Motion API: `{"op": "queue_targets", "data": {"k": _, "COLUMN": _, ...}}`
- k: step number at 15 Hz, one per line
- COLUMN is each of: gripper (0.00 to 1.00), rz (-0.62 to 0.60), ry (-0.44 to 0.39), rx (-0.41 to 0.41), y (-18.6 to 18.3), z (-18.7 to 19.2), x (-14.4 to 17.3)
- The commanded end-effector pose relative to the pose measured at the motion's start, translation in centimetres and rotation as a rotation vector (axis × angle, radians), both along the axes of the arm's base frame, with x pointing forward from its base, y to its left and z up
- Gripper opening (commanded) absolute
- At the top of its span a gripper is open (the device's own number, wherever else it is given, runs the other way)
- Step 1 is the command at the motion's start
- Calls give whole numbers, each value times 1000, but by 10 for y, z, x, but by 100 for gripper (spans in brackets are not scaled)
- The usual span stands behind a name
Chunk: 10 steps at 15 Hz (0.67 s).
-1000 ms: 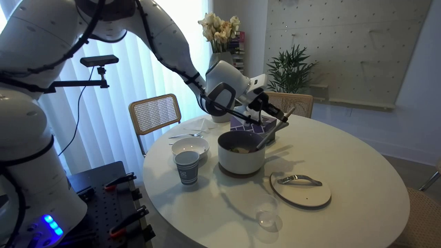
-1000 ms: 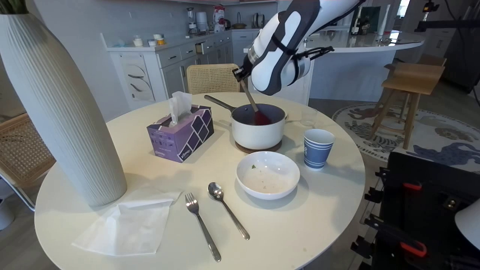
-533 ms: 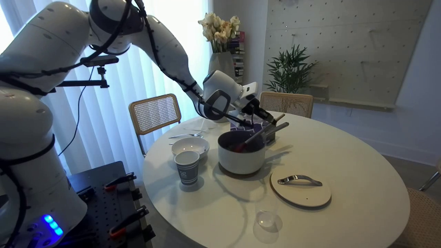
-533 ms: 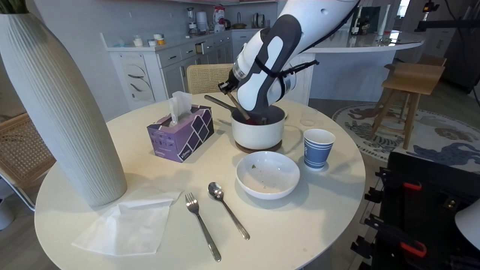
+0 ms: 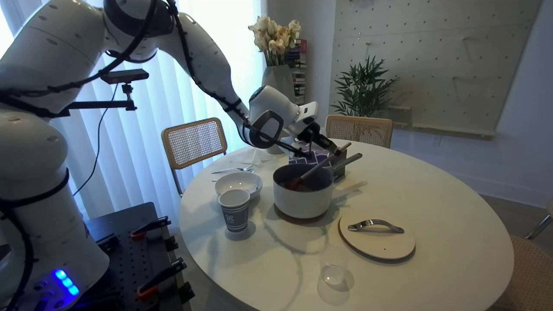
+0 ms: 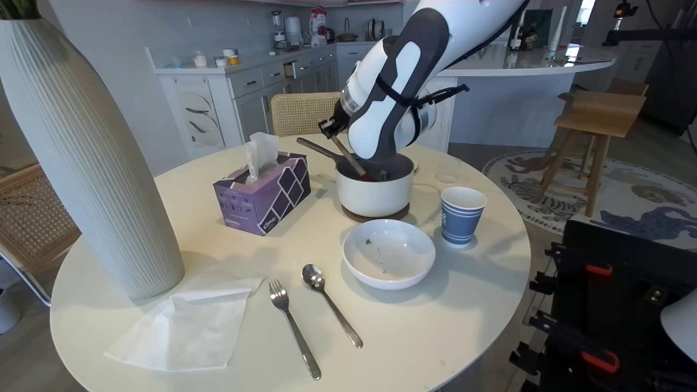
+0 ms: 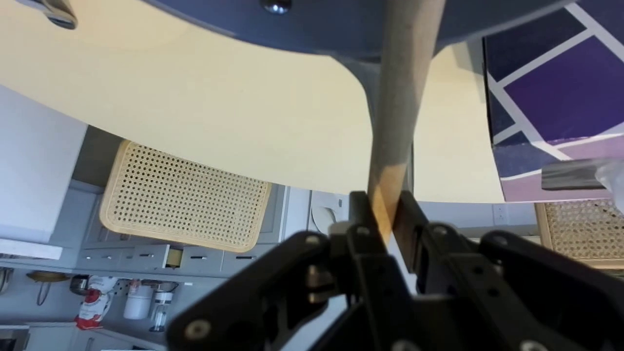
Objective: Remove the lid from the white pot, pick up the broccoli from the white bowl and place it inside the pot, move the tissue square to the left, pick up the spatula and use it to stir inside the white pot, place the spatula on the table, place the white lid on top of the pot
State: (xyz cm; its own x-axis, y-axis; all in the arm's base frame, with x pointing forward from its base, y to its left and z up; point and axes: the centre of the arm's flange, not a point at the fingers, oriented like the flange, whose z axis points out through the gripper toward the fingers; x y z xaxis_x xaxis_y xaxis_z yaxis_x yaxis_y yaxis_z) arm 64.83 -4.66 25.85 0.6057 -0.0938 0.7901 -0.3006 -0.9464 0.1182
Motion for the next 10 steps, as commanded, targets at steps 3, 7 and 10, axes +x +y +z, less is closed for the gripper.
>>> {"op": "queue_targets", "data": {"k": 3, "gripper": 4, "rz": -8, "ry": 57, "rx": 99, "y": -4, "z": 49, "x": -48}}
{"op": "queue_targets", "data": {"k": 7, "gripper": 4, "rz": -11, "ry": 83, "rx": 134, "y": -13, "z": 73, "x": -71}}
{"op": "queue_targets", "data": {"k": 10, "gripper": 4, "rz": -33, "ry": 87, "rx": 143, "y": -27, "z": 81, "x": -86}}
